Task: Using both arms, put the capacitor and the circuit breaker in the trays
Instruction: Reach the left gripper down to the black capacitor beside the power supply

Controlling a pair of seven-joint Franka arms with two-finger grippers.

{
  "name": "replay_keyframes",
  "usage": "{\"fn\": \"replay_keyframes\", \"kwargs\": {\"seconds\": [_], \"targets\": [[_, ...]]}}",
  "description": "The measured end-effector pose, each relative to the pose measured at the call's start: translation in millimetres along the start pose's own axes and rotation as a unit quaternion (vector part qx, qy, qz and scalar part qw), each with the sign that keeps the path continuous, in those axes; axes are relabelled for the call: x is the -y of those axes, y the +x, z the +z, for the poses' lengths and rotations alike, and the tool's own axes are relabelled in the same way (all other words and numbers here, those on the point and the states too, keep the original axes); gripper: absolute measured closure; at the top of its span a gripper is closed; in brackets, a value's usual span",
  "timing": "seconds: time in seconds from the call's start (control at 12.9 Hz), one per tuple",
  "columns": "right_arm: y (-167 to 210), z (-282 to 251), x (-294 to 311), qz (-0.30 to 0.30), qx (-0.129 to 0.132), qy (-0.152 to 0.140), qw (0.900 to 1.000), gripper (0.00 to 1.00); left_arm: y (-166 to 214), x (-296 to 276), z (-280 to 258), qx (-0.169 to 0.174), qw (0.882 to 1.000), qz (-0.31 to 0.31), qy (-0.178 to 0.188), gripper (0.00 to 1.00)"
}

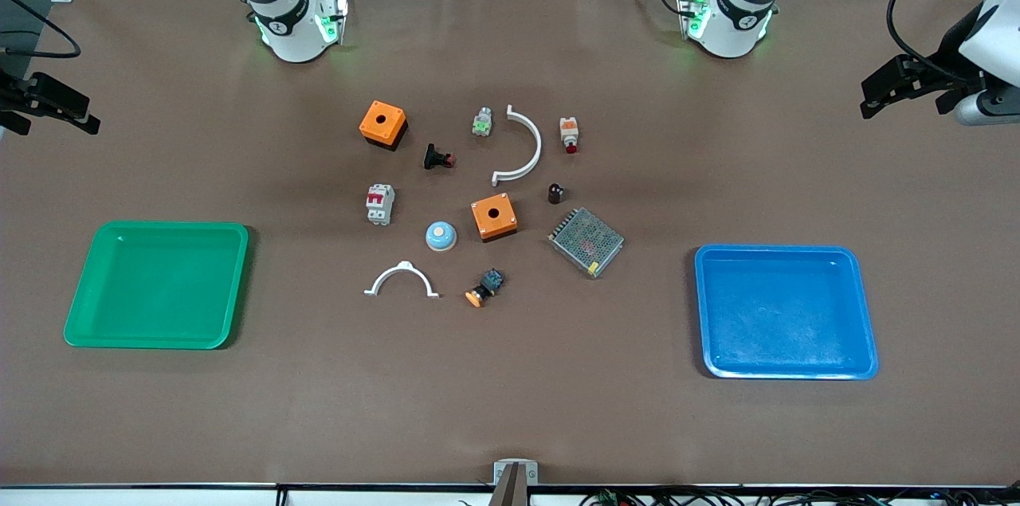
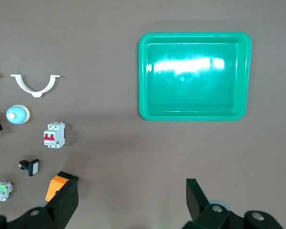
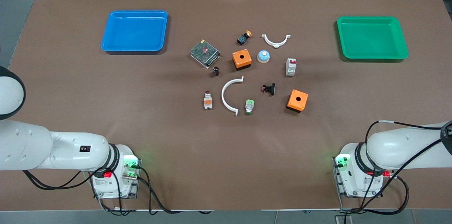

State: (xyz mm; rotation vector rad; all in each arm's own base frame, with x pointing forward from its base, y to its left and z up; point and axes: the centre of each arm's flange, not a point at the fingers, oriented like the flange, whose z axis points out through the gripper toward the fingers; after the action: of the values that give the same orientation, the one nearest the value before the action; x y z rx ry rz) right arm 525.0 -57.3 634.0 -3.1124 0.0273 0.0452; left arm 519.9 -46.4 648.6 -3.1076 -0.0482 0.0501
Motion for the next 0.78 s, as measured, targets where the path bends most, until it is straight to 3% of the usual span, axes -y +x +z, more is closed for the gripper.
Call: {"fn": "replay_keyframes", "kwargs": {"seconds": [0.54, 0.78], "targets": [[0.0, 0.2, -0.1, 0.000, 0.000, 0.000, 1.000, 0.00, 13.2, -12.6, 13.2, 0.011, 1.000, 0.011, 0.001, 0.00], [0.2, -0.6, -0.9, 0.001, -0.002, 0.000, 1.000, 0.00, 24.6, -79.4, 47.2, 0.031, 0.999, 0.012, 0.004, 0.00]]}}
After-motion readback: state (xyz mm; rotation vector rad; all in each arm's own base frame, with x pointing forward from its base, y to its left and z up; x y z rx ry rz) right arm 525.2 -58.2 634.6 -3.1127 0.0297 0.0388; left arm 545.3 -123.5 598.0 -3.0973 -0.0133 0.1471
